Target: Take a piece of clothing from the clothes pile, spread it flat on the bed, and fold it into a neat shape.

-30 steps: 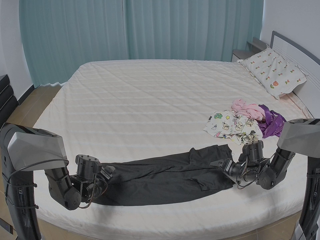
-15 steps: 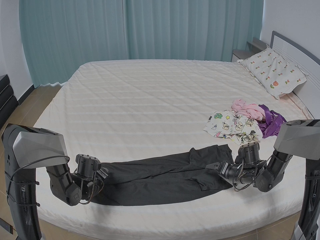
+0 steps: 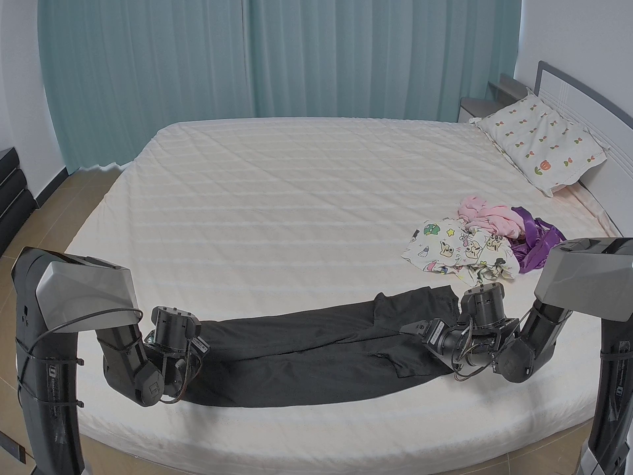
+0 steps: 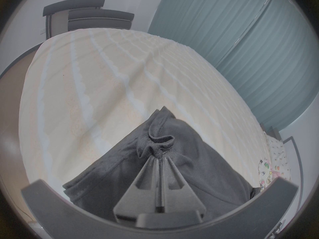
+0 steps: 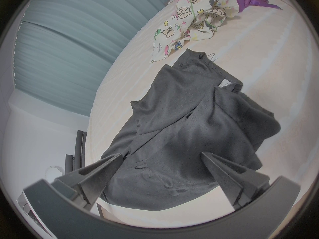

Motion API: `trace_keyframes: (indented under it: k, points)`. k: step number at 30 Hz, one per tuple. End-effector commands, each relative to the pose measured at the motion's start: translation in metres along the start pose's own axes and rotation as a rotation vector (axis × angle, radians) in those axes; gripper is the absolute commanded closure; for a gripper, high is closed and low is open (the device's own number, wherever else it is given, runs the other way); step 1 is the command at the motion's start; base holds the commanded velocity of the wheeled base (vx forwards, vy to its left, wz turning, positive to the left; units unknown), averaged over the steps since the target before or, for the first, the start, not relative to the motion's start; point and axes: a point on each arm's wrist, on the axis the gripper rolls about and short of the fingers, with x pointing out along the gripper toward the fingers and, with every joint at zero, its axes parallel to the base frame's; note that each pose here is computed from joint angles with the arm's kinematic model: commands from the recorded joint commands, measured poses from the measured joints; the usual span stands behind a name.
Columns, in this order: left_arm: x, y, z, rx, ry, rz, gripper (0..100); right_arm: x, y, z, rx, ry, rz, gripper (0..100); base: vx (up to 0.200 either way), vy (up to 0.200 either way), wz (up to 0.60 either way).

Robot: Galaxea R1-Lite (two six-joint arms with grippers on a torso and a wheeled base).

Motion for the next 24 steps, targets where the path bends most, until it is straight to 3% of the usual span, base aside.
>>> trace_keyframes:
  k: [1, 7, 18, 24]
  points:
    - [0.0, -0.003, 0.002, -0.019, -0.02, -0.027, 100, 0.009, 0.004, 0.002, 0.023, -0.031, 0.001, 0, 0.0, 0.0, 0.0]
    - [-0.006, -0.01, 0.009, -0.06, -0.05, -0.079, 100, 0.011, 0.02, 0.016, 0.104, -0.116, 0.044, 0, 0.0, 0.0, 0.0]
    - [-0.01, -0.015, 0.017, -0.108, -0.067, -0.104, 100, 0.019, 0.03, 0.026, 0.108, -0.158, 0.078, 0, 0.0, 0.0, 0.0]
    - [-0.012, -0.017, 0.022, -0.147, -0.077, -0.116, 100, 0.039, 0.016, 0.018, 0.102, -0.148, 0.017, 0, 0.0, 0.0, 0.0]
